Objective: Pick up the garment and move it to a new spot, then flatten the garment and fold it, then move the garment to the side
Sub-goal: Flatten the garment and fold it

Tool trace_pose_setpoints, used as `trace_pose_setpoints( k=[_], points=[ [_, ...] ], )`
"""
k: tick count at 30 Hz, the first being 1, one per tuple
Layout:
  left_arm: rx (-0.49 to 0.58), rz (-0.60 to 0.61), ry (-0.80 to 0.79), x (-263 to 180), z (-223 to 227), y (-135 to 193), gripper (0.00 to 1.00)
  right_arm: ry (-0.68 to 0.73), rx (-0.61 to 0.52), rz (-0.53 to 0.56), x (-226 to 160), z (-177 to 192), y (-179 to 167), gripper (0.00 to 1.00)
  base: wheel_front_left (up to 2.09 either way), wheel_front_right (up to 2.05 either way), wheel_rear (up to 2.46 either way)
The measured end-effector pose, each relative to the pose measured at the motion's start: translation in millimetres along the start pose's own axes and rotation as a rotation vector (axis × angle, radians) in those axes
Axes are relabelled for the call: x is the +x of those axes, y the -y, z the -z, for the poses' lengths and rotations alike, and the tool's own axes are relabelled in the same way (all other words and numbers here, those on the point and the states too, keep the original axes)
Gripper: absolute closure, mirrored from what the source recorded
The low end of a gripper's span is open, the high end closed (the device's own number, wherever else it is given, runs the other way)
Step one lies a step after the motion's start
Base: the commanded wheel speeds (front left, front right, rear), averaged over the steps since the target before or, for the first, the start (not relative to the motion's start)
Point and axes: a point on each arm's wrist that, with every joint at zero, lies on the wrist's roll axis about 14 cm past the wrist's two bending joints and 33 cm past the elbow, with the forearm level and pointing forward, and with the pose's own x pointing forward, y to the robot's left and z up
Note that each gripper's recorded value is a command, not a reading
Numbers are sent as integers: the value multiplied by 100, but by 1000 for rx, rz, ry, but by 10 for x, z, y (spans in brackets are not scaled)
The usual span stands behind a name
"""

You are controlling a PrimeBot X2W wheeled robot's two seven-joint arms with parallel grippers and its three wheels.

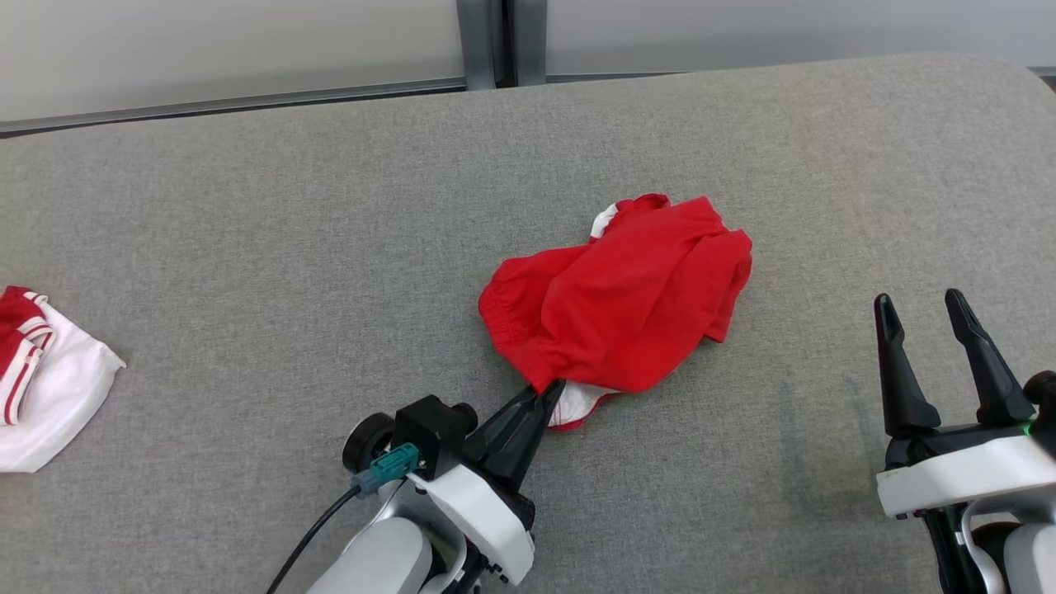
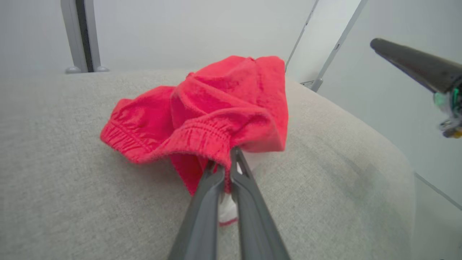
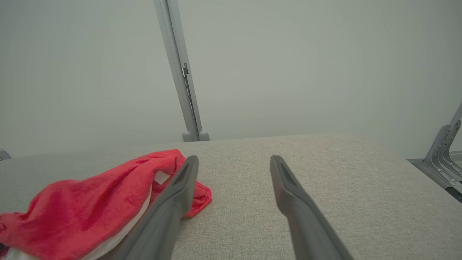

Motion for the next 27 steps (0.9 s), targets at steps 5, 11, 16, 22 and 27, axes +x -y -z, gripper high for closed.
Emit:
trace_pose_setpoints(
  k=[5, 11, 16, 22, 27],
  points=[
    [71, 67, 158, -18, -537, 142, 100, 7, 13, -9, 21, -15, -49, 0, 0, 0, 0],
    [151, 124, 278, -138, -1067, 381, 100, 18, 35, -24, 14, -46, -125, 0, 0, 0, 0],
    [190, 65, 356, -272, -1441, 351, 100, 17, 56, -21, -2, -34, -139, 0, 0, 0, 0],
    [114, -100, 257, -361, -1140, -135, 100, 9, 68, -14, 14, 12, -126, 0, 0, 0, 0],
    [26, -243, 147, -440, -698, -613, 100, -7, 67, -10, 56, 70, -103, 0, 0, 0, 0]
  ],
)
